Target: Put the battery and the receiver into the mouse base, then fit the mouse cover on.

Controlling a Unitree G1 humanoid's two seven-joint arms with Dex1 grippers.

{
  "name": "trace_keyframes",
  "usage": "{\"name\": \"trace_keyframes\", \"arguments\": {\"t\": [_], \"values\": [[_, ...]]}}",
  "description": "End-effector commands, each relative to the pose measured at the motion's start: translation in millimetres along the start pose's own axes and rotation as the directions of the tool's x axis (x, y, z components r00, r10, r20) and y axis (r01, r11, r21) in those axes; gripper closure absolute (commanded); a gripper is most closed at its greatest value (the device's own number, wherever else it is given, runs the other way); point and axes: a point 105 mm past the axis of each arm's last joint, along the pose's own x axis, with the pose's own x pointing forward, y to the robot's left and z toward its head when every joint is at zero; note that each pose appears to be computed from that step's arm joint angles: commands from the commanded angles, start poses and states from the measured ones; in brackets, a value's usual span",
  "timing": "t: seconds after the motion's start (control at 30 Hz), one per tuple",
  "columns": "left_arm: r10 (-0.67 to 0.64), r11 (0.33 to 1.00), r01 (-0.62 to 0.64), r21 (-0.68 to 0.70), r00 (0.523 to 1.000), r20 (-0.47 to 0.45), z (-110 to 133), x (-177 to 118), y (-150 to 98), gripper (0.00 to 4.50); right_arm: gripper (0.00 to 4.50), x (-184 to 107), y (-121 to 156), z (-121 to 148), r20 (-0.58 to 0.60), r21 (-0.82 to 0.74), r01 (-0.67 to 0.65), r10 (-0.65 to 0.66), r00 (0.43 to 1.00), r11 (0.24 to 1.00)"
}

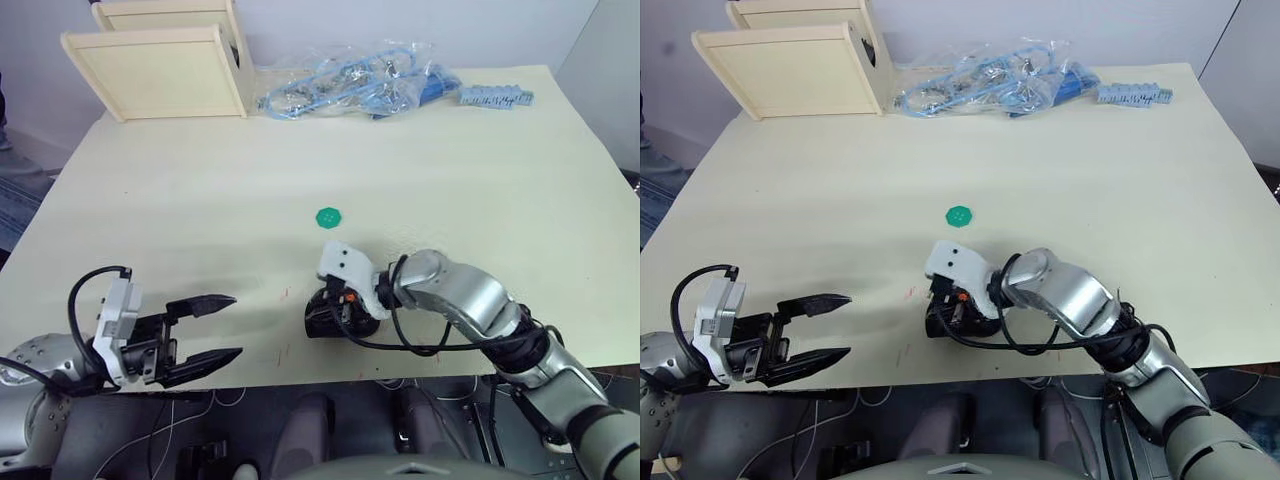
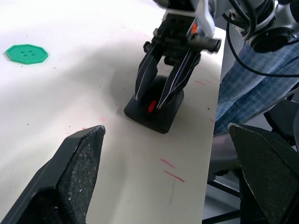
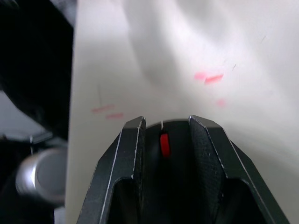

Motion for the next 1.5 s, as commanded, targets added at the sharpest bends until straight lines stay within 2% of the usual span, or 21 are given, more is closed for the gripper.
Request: {"name": "trace_keyframes", "arguments": {"t": [0.03,0.1,0.13,0.17,0.23,0.43,0.73,1.07,1.27,1.5], "values": [[-0.003,1.000,0.003,0.029,1.000,0.009,5,1,2,0.00,2.97,-28,10,25,0.176,-0.087,0.003,0.013,0.984,0.996],[-0.009,1.000,0.009,0.030,1.000,0.012,6,2,4,0.00,2.97,-42,16,26,0.261,-0.071,0.003,0.016,0.965,0.997],[-0.011,0.999,0.011,0.031,1.000,0.012,6,2,4,0.00,2.97,-48,20,35,0.366,-0.085,0.008,0.024,0.930,0.996],[-0.013,0.999,0.012,0.032,1.000,0.013,6,3,5,0.00,2.97,-53,24,33,0.405,-0.082,-0.015,0.047,0.913,0.996],[-0.017,0.999,0.017,0.034,1.000,0.016,7,4,6,0.00,2.97,-65,20,27,0.458,-0.073,0.046,-0.007,0.889,0.996],[-0.025,0.999,0.024,0.030,0.998,0.050,11,6,7,0.00,2.97,-75,11,2,0.492,0.065,0.063,-0.087,0.866,0.996],[-0.012,1.000,0.011,0.021,0.998,0.061,9,7,4,0.00,2.97,-57,9,-30,0.512,0.099,0.112,-0.147,0.846,0.989],[0.005,1.000,-0.006,0.022,0.999,0.053,8,5,4,0.00,2.97,-38,4,-65,0.466,0.102,0.164,-0.193,0.864,0.981],[0.010,1.000,-0.011,0.021,0.999,0.048,7,6,4,0.00,2.97,-15,10,-121,0.263,0.152,0.128,-0.165,0.951,0.980],[0.014,1.000,-0.015,0.020,0.999,0.044,4,7,4,0.00,2.97,-9,15,-138,0.210,0.174,0.088,-0.124,0.970,0.981]]}}
